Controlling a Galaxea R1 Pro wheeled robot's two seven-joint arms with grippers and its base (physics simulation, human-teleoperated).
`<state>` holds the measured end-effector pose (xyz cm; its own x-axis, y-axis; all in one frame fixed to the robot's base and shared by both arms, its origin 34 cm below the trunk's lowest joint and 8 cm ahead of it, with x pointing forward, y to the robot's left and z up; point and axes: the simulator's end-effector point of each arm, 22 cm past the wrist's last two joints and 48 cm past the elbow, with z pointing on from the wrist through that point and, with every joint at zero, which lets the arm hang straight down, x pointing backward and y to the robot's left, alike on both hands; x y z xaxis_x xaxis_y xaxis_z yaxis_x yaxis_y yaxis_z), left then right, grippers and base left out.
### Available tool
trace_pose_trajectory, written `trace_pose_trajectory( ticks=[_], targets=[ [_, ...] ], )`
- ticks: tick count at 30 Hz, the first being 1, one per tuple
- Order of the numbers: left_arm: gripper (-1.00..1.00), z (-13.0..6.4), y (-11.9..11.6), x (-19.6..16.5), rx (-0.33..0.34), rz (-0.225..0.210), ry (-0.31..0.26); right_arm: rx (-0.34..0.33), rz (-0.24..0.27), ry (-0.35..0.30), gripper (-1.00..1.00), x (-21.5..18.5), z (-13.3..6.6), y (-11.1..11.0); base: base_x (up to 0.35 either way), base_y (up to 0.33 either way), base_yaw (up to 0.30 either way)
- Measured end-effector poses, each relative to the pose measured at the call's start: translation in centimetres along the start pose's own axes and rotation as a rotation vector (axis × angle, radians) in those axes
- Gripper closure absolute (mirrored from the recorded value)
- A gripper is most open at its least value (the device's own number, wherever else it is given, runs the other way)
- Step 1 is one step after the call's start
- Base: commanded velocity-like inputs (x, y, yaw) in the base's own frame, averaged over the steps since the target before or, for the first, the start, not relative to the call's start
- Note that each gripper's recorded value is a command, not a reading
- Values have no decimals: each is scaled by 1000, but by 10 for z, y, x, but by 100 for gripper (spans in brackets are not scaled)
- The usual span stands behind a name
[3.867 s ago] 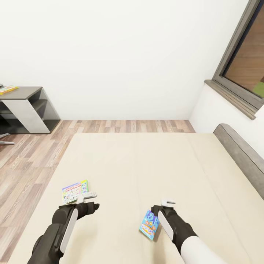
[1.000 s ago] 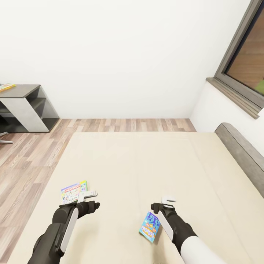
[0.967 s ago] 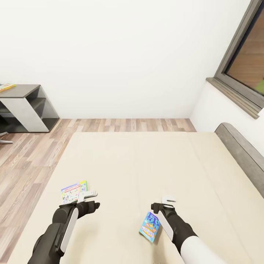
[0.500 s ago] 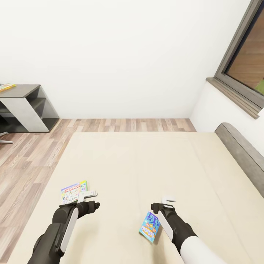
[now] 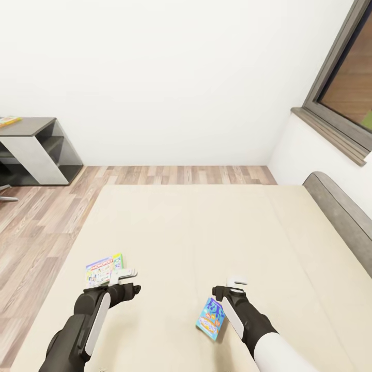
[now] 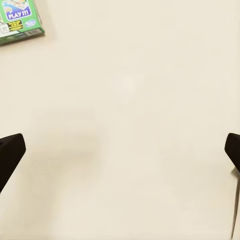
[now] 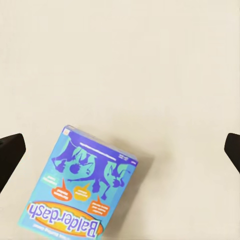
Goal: Put all the toys in the child's room - the three board games (two on the bed and one on the table), the two jigsaw puzzles on the table, and the tennis ball on the table - inside the toy box on the table in the child's room.
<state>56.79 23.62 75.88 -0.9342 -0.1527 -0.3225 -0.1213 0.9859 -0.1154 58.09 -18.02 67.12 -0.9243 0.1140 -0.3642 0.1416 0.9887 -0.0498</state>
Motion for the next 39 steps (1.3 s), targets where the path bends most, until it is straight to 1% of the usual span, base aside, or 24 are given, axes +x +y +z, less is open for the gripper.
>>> trace_pose_trajectory(
  ticks=[39],
  targets=[
    [-100,21,6,24,-11,-4,62,5,-6,64,-100,31,19,-1,0,0,0]
  ],
)
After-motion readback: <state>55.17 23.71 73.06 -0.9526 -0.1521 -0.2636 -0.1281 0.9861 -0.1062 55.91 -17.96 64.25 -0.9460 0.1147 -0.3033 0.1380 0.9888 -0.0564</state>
